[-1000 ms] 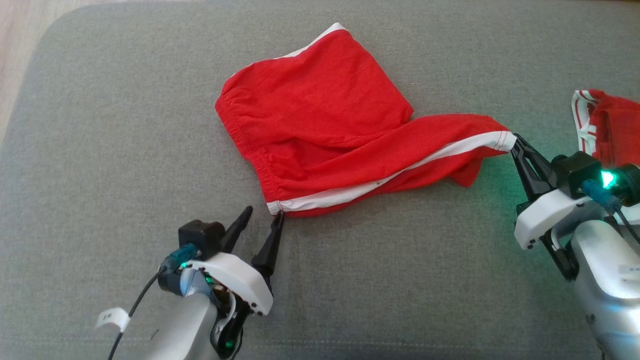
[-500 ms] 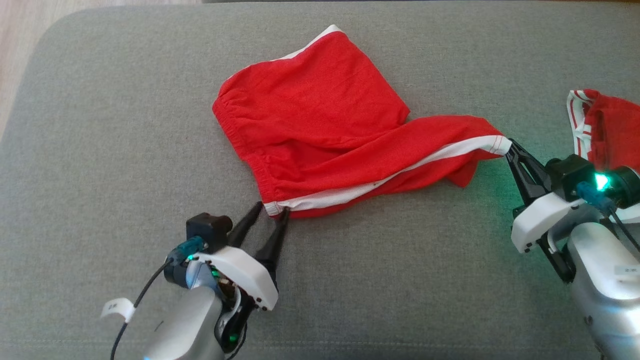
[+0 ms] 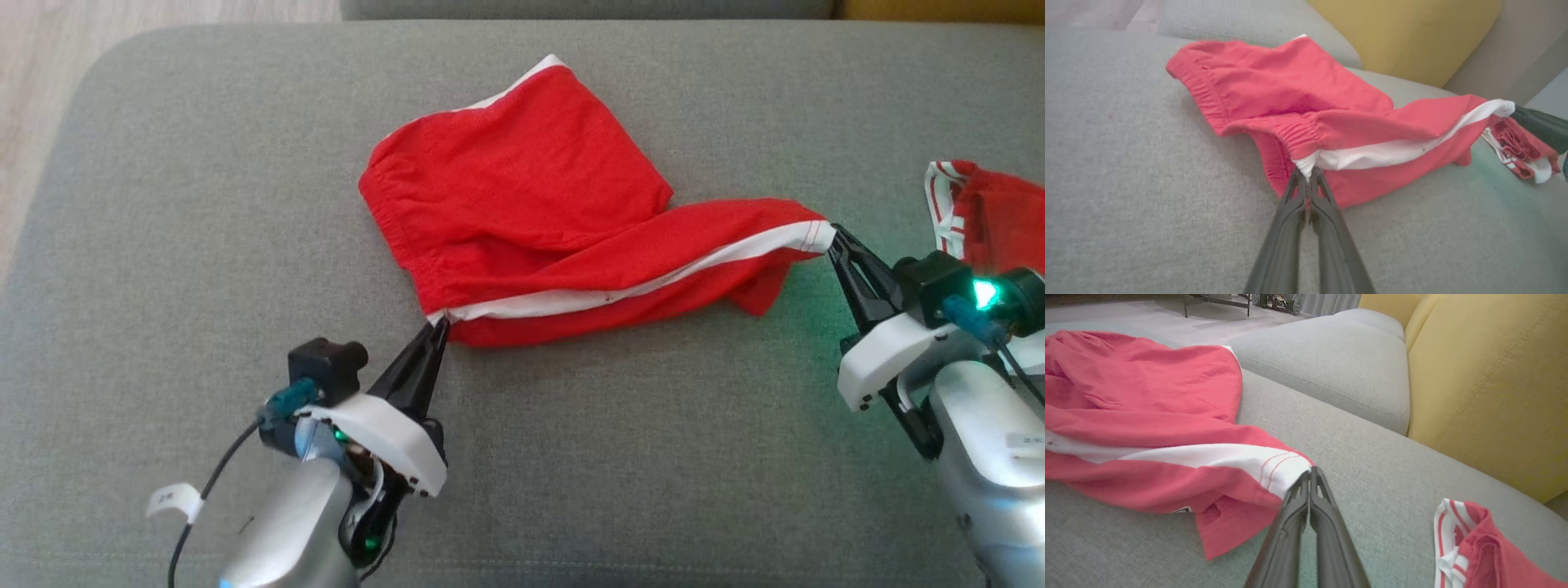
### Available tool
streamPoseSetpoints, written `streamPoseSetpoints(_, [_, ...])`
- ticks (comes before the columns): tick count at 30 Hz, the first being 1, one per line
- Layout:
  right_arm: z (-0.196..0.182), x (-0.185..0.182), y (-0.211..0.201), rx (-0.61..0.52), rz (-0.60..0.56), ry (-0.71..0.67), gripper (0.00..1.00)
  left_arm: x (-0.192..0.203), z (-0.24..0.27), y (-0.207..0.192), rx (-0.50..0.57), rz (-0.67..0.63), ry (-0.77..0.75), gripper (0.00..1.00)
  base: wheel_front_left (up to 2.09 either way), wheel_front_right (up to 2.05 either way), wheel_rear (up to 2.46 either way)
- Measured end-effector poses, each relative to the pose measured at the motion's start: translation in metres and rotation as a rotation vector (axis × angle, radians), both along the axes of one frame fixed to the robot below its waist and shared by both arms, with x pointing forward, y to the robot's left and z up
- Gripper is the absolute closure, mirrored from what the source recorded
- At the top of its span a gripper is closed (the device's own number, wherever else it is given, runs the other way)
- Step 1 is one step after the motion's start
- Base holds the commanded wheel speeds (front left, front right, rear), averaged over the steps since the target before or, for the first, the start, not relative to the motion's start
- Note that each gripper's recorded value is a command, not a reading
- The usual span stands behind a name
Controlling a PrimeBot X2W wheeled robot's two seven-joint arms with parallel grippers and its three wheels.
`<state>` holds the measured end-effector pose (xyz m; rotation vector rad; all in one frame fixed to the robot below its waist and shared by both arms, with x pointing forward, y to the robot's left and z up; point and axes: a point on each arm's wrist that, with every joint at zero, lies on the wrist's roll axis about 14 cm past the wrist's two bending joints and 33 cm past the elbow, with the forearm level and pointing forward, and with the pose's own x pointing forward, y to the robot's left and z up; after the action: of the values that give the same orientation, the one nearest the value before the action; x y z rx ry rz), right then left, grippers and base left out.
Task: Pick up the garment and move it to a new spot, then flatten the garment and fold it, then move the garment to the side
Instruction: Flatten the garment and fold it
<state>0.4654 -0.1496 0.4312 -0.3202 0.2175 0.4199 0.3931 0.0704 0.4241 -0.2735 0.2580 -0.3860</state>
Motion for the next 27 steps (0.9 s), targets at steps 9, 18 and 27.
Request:
streamPoseSetpoints(9, [0.047, 0.004, 0.007, 0.006, 0.037, -0.136, 1.00, 0.009, 0.062, 0.003, -0.030, -0.013, -0.189, 1.00, 0.00, 0.00, 0.00])
streamPoseSetpoints(18, [0.136, -0.001, 0.012, 0.016, 0.078, -0.373, 1.00, 0.011, 0.159, 0.000, -0.004, -0.067, -0.410, 1.00, 0.00, 0.00, 0.00])
streamPoseSetpoints(27, [0.235, -0.016, 0.001, 0.000, 0.084, -0.622, 1.00, -0.001, 0.245, -0.004, 0.034, -0.094, -0.582, 1.00, 0.00, 0.00, 0.00])
